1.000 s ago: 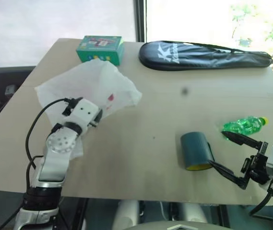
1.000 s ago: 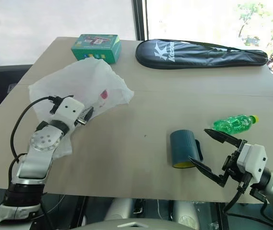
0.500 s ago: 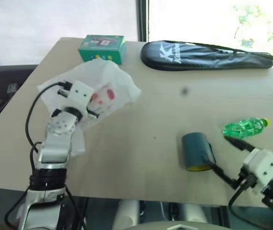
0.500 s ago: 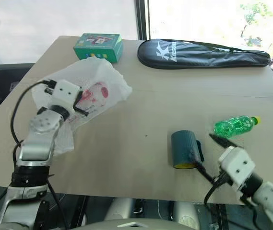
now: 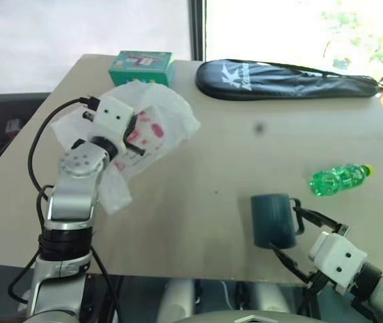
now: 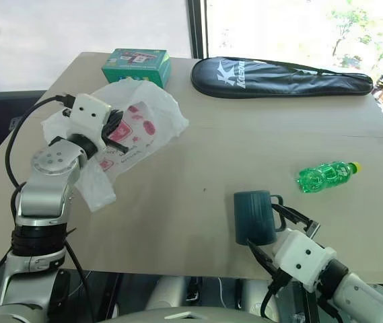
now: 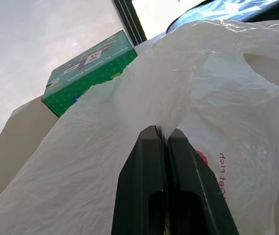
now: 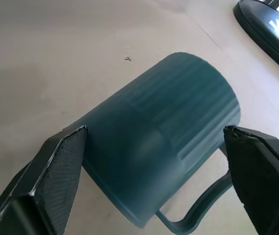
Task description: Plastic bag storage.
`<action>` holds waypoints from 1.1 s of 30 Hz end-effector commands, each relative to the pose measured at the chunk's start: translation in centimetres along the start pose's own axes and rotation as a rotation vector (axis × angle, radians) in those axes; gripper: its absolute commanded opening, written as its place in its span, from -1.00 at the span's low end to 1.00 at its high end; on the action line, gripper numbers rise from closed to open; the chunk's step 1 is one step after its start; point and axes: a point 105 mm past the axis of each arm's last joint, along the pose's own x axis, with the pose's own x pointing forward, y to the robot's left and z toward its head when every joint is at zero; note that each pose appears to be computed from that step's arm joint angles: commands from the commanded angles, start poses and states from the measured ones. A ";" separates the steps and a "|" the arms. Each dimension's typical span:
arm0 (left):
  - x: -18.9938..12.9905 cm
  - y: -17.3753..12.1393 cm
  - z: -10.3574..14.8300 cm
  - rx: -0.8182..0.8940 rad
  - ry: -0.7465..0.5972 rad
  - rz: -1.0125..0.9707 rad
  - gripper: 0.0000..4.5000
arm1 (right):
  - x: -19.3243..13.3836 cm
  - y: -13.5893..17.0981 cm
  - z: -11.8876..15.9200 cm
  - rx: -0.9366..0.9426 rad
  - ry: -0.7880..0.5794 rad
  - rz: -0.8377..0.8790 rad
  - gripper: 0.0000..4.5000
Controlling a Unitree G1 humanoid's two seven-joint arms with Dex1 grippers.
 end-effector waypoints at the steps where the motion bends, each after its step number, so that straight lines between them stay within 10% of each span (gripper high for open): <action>1: -0.3 -0.1 2.0 0.010 -0.058 -0.002 -0.96 | -0.7 -1.0 0.1 0.025 0.013 -0.028 1.00; 18: -0.5 -0.4 3.5 -0.029 -0.081 -0.058 -0.96 | 1.3 -2.7 -1.9 -0.042 0.068 -0.064 1.00; 28: -1.0 0.4 3.8 -0.063 -0.088 -0.035 -1.00 | 5.0 -3.7 -0.9 0.015 -0.055 -0.029 -0.86; 33: -1.1 -0.3 5.0 -0.172 -0.118 -0.101 -1.00 | 7.8 -6.1 2.4 0.170 -0.208 -0.006 -0.98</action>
